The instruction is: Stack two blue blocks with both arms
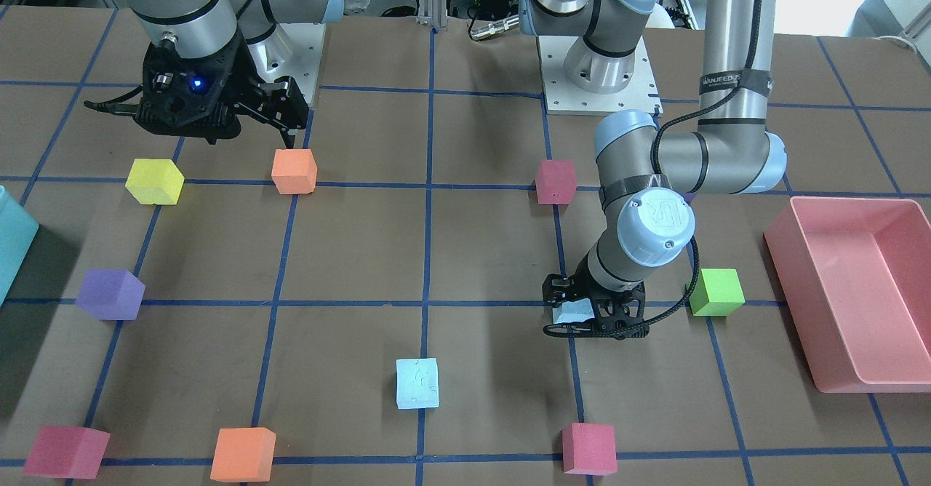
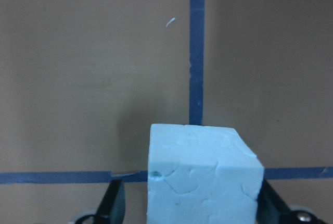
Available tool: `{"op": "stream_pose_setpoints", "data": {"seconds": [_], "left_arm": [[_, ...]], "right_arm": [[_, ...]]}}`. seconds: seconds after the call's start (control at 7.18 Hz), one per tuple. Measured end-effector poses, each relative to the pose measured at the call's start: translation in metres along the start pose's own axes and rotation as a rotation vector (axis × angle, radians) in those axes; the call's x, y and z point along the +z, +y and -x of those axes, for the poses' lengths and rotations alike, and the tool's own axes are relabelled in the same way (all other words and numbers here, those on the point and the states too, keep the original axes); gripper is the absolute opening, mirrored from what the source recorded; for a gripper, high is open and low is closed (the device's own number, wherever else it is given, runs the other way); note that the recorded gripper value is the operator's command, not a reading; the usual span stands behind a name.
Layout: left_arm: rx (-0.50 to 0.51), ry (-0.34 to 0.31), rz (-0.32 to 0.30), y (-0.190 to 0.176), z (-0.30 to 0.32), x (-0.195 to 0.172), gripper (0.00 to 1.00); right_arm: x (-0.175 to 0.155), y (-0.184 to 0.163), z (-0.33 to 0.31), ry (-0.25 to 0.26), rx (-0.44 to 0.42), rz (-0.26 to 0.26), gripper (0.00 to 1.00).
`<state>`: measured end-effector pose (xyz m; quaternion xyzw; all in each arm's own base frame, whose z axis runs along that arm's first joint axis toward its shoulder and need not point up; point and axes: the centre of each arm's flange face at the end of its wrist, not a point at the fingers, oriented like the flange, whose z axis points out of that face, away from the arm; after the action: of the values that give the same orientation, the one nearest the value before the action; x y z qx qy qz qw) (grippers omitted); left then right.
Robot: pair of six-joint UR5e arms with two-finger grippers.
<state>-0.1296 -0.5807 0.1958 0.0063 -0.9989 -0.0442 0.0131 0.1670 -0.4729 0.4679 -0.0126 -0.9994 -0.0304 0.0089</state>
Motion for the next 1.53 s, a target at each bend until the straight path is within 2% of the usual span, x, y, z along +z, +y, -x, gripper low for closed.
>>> {"op": "stream_pose_setpoints", "data": {"seconds": [0.14, 0.28, 0.56, 0.84, 0.97, 1.25, 1.53], "left_arm": [[-0.007, 0.021, -0.007, 0.0, -0.007, -0.003, 0.14], [-0.009, 0.035, -0.03, -0.006, -0.017, -0.015, 0.11], [0.024, 0.053, -0.082, -0.034, -0.059, -0.064, 0.12], [0.002, 0.065, -0.117, -0.074, -0.114, -0.113, 0.13], [-0.023, 0.073, -0.136, -0.092, -0.146, -0.122, 0.13], [-0.051, 0.087, -0.164, -0.113, -0.21, -0.117, 0.13], [-0.041, 0.076, -0.155, -0.115, -0.244, -0.097, 0.13]], "right_arm": [[0.0, 0.0, 0.001, -0.001, -0.003, -0.001, 1.0], [-0.001, 0.0, 0.001, -0.002, -0.004, -0.003, 1.0], [-0.002, 0.0, 0.002, -0.005, -0.005, -0.006, 1.0], [-0.004, 0.0, 0.003, -0.009, -0.006, -0.009, 1.0], [-0.004, 0.0, 0.003, -0.009, -0.006, -0.009, 1.0], [-0.005, 0.0, 0.004, -0.009, -0.007, -0.01, 1.0], [-0.005, 0.0, 0.004, -0.009, -0.009, -0.01, 1.0]]}}
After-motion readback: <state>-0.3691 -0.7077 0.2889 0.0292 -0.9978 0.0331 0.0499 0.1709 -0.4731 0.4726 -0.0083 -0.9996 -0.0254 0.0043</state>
